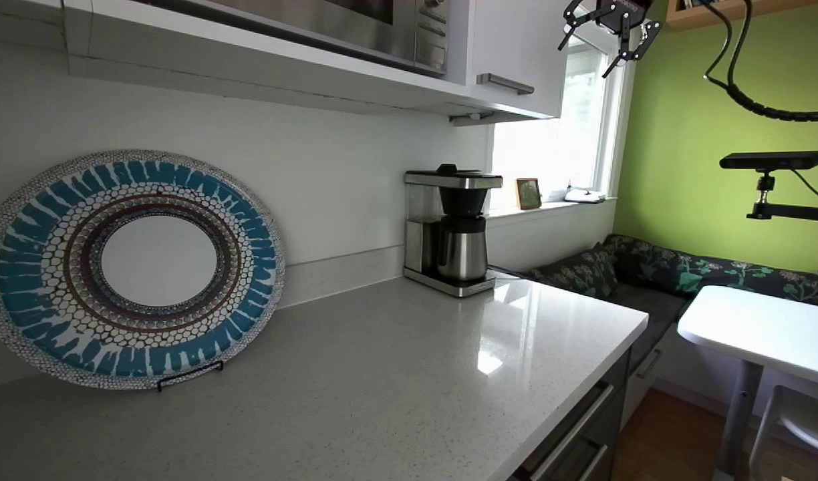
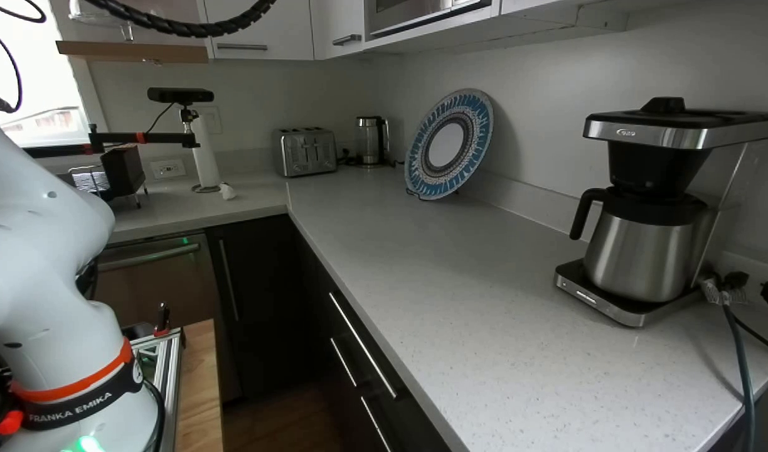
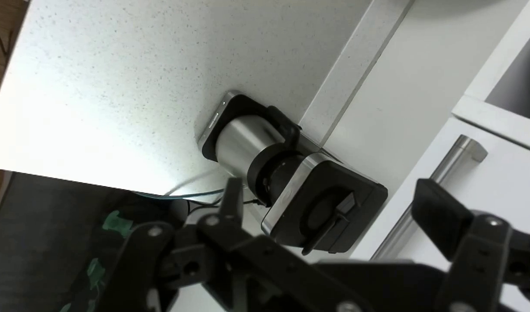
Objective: Open the top right cupboard door
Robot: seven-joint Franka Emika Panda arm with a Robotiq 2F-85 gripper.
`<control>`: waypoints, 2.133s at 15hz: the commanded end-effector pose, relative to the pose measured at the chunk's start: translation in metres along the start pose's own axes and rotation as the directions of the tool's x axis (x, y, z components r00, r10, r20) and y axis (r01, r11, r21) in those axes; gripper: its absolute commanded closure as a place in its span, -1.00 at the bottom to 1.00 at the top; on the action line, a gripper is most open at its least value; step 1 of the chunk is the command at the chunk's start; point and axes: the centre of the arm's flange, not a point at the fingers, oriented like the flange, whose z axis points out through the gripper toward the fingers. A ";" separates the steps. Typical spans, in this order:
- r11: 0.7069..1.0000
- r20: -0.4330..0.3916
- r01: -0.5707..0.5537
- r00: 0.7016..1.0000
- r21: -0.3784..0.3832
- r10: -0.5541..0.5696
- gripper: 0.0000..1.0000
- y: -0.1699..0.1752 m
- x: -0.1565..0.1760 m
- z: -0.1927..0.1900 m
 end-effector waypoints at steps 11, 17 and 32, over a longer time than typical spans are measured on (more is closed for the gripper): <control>0.987 0.100 -0.158 0.983 0.019 0.155 -1.00 -0.018 0.045 0.035; 0.982 0.129 -0.171 0.979 0.075 0.161 -1.00 -0.042 0.048 0.047; 0.973 0.077 -0.209 0.976 0.095 0.202 -1.00 -0.066 0.048 0.081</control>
